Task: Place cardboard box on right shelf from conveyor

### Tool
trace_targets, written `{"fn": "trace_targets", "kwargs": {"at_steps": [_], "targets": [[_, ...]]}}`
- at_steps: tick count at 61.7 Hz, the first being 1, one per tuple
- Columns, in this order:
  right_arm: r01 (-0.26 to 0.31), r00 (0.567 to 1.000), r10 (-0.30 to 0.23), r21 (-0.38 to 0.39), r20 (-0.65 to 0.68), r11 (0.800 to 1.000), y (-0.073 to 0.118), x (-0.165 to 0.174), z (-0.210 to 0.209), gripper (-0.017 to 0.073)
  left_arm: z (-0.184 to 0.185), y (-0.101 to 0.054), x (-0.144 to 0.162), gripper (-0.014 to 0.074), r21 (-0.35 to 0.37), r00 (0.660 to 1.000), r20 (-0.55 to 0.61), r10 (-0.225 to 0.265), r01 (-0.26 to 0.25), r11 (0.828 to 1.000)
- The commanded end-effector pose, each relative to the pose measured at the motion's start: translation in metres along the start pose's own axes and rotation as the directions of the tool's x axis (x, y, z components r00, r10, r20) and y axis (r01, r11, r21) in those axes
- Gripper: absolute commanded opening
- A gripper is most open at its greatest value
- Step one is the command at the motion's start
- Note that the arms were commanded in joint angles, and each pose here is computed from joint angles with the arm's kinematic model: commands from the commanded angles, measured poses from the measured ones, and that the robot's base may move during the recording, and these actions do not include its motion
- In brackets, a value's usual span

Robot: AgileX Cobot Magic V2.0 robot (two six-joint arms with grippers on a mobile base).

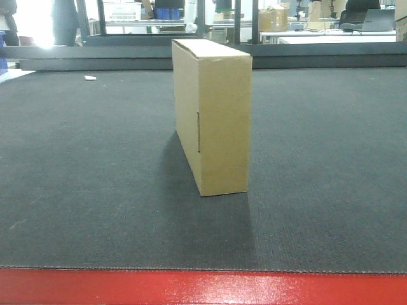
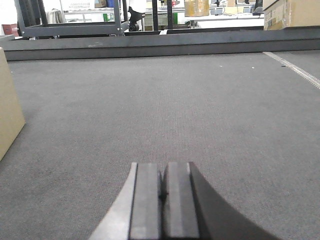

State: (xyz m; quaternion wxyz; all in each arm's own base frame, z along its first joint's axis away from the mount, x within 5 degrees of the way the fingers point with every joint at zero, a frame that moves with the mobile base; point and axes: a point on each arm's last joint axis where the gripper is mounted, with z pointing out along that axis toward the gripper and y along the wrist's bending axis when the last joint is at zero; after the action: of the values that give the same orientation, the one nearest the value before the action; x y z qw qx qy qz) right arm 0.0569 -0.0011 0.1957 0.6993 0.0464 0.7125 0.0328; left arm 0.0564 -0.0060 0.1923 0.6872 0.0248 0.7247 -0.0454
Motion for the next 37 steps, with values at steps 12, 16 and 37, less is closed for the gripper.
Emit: {"fn": "trace_targets", "kwargs": {"at_steps": [12,16,37], "targets": [[0.005,0.994,-0.004,-0.015,0.11,1.0,0.0015,-0.0105,-0.0022,0.0066,-0.0011,0.0003,-0.0062,-0.0115,-0.002,0.995,0.095,-0.005,0.006,1.0],[0.005,0.994,-0.004,-0.015,0.11,1.0,0.0015,-0.0105,-0.0022,0.0066,-0.0011,0.0003,-0.0062,-0.0116,-0.002,0.995,0.095,-0.005,0.006,1.0],[0.007,0.994,-0.005,-0.015,0.11,1.0,0.0015,-0.0105,-0.0022,0.0066,-0.0011,0.0003,-0.0062,-0.0116,-0.002,0.995,0.095,-0.005,0.006,1.0]]}}
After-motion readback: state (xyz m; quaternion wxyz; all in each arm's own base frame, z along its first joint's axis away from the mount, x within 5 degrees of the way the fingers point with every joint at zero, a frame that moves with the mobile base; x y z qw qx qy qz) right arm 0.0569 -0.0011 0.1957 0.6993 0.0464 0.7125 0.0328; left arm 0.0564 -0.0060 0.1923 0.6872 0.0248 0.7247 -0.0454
